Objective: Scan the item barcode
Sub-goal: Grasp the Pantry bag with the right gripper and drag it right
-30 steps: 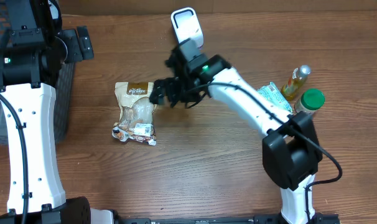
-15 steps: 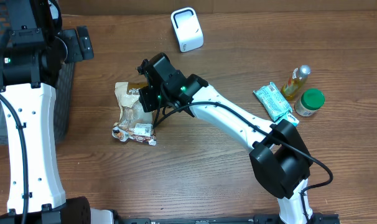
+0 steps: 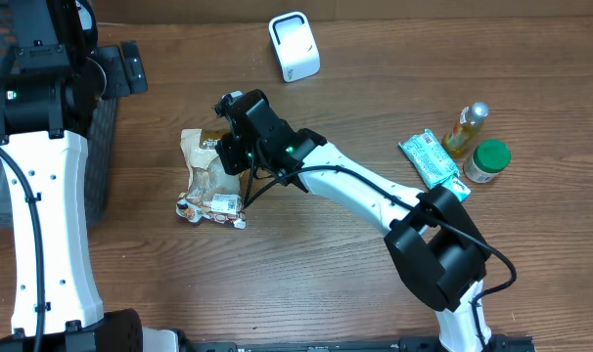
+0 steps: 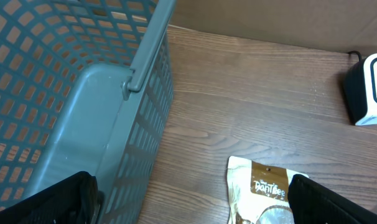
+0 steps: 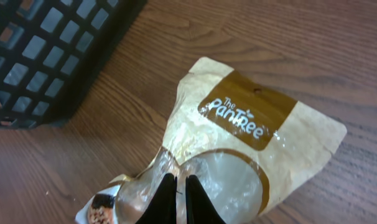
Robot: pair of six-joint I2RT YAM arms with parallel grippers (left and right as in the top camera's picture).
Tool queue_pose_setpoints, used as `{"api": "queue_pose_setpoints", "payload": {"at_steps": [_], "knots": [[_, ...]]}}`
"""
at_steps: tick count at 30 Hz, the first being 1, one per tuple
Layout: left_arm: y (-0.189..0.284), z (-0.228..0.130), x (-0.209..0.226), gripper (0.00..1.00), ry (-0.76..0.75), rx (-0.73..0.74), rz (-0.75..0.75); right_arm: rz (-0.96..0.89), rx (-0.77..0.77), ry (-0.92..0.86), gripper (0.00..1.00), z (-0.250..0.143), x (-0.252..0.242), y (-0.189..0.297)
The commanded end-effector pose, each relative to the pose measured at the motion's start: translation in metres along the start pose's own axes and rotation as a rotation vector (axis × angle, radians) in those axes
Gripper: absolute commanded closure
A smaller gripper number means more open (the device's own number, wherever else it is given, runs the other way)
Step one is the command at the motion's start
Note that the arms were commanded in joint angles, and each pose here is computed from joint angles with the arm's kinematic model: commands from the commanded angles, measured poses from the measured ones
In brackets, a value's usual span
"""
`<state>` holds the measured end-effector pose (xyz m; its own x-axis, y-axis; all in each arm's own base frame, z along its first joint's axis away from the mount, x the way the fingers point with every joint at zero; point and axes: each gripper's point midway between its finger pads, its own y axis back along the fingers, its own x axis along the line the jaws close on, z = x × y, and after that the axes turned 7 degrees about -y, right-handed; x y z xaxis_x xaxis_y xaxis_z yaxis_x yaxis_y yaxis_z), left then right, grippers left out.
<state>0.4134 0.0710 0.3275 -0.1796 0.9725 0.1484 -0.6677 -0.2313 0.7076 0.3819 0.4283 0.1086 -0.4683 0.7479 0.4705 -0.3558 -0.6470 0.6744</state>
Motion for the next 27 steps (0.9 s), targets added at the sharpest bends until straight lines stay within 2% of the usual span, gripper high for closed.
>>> {"api": "queue_pose_setpoints", "payload": {"at_steps": [1, 16, 27], "knots": [[-0.001, 0.001, -0.006, 0.01, -0.025, -0.002, -0.011, -0.026, 0.022, 0.015, 0.96, -0.014, -0.012, -0.015], [-0.001, 0.001, -0.006, 0.01, -0.025, -0.002, -0.011, -0.047, 0.058, 0.009, 0.96, -0.044, -0.038, -0.065], [-0.001, 0.001, -0.006, 0.0, -0.025, -0.002, -0.011, -0.13, 0.137, -0.052, 0.96, -0.053, -0.069, -0.049]]}}
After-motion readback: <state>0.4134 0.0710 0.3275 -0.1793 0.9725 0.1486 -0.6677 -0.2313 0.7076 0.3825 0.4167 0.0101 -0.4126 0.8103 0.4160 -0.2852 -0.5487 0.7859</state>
